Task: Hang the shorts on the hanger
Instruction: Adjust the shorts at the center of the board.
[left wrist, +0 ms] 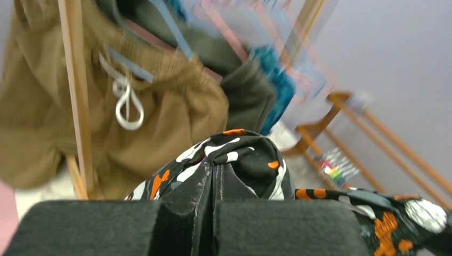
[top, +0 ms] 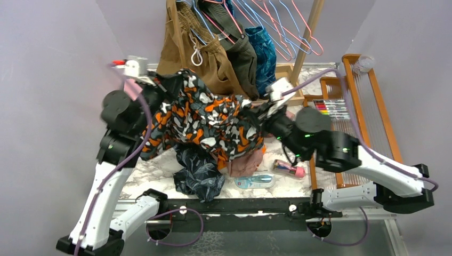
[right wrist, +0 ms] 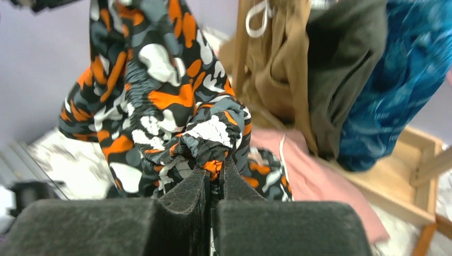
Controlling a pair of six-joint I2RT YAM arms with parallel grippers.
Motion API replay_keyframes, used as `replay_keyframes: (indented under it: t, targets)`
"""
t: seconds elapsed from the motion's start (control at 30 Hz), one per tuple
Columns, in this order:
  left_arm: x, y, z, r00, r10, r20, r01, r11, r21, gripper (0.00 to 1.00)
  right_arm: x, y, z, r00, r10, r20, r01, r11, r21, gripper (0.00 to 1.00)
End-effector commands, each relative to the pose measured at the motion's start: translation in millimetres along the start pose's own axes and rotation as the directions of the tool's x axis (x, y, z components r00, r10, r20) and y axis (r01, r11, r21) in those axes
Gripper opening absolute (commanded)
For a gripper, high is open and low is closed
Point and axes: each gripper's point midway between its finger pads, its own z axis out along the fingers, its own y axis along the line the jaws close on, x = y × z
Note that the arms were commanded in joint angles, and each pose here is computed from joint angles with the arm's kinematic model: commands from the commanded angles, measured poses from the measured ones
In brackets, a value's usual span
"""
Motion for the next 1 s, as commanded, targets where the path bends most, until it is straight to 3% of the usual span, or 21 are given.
replay_keyframes:
  t: [0.0,0.17,0.43,0.47,0.53,0.6,0.77,0.97]
  targets:
    - [68.2,31.6,8.2,0.978,-0.061,-0.199,0.038,0.993,-0.115,0.0,39.5,-16.3,10.0,0.996,-0.004,-0.09,0.015,0.993,0.119,0.01]
    - [80.8,36.3,-5.1,0.975,-0.049,-0.217,0.022,0.992,-0.125,0.0,31.0,-29.2,14.0,0.998,0.017,-0.057,-0.01,0.992,0.127,0.01]
    - [107.8,-8.0,-44.6,0.953,0.067,-0.295,-0.014,0.984,0.179,0.02,-22.3,-27.5,6.7,0.99,-0.081,0.117,0.076,0.996,0.051,0.01]
    - [113.5,-15.1,-50.2,0.947,0.079,-0.311,-0.007,0.975,0.224,0.19,-25.2,-25.4,3.7,0.985,-0.098,0.143,0.095,0.995,0.028,0.01]
    - [120.5,-27.1,-59.2,0.939,0.1,-0.328,0.002,0.955,0.297,0.66,-27.0,-22.1,-1.3,0.973,-0.14,0.183,0.144,0.99,-0.007,0.01]
    - [116.9,-35.2,-63.9,0.941,0.118,-0.317,-0.005,0.941,0.337,0.96,-24.5,-23.0,-4.7,0.967,-0.17,0.188,0.175,0.984,-0.013,0.01]
    - [87.5,-51.2,-63.6,0.953,0.182,-0.241,-0.073,0.914,0.398,0.99,-4.8,-21.8,-6.7,0.963,-0.227,0.148,0.235,0.971,-0.038,0.01]
    - [58.2,-73.8,-54.7,0.97,0.204,-0.136,-0.114,0.867,0.485,0.99,12.7,0.2,-20.7,0.954,-0.242,0.176,0.275,0.941,-0.197,0.01]
